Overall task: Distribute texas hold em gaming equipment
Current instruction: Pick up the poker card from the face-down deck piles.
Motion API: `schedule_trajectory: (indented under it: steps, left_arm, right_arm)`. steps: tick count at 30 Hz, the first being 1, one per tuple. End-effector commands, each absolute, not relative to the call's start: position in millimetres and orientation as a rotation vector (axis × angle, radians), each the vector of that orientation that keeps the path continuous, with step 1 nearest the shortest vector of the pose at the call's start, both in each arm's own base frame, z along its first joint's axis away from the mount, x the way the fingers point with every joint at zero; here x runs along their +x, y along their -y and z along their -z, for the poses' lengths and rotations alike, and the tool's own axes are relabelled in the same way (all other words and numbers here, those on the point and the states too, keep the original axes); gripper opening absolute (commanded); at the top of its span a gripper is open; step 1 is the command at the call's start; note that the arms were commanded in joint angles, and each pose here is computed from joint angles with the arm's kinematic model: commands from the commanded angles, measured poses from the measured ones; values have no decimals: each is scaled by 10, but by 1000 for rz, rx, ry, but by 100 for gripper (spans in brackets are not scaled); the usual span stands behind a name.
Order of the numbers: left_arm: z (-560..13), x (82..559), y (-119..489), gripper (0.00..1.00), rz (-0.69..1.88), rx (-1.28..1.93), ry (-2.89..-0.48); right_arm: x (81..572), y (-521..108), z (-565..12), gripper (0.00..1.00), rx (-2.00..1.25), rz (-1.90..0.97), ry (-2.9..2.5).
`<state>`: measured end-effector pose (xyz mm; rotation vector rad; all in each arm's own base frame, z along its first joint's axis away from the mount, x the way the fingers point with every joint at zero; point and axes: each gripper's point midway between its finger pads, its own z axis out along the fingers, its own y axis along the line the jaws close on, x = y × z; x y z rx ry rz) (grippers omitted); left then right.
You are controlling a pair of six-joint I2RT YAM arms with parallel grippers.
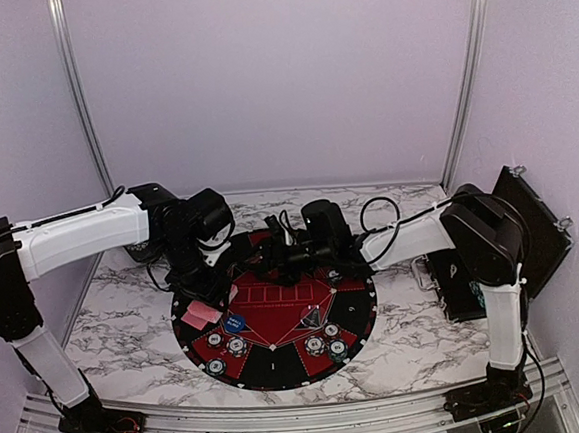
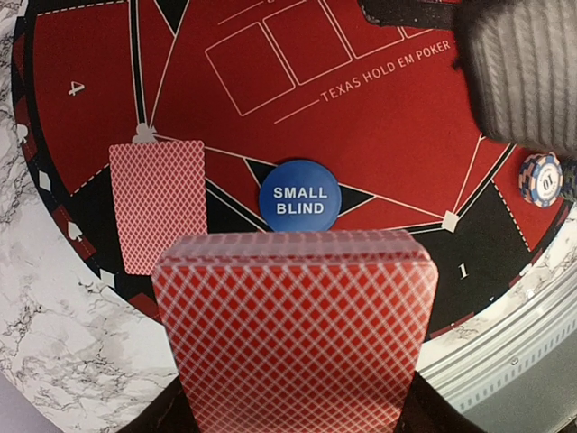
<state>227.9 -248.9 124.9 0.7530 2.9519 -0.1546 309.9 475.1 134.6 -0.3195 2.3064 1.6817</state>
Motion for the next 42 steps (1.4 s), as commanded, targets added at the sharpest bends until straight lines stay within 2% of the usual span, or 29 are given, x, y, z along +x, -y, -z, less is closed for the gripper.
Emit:
schedule_trajectory:
  steps: [1,7,24,42]
  left_arm:
    - [-1286,2293,2580,53,176,793,-2942]
    - [-1294,2310,2618,53,181,803,-2937]
    - [-1300,2298,2598,53,173,810,-2931]
    - [-1312,2294,2589,53,174,807,-2927]
  right_arm:
    - [3058,-4730,-1663,82,-371,-1744,-2223]
    - [2984,-4765,-1656,81,-391,-1783,-2228]
    - [2782,-4950,-1591,67,-460,-1855,-2244]
    - [2671,-5150,-1489,60,-520,-1887,-2267]
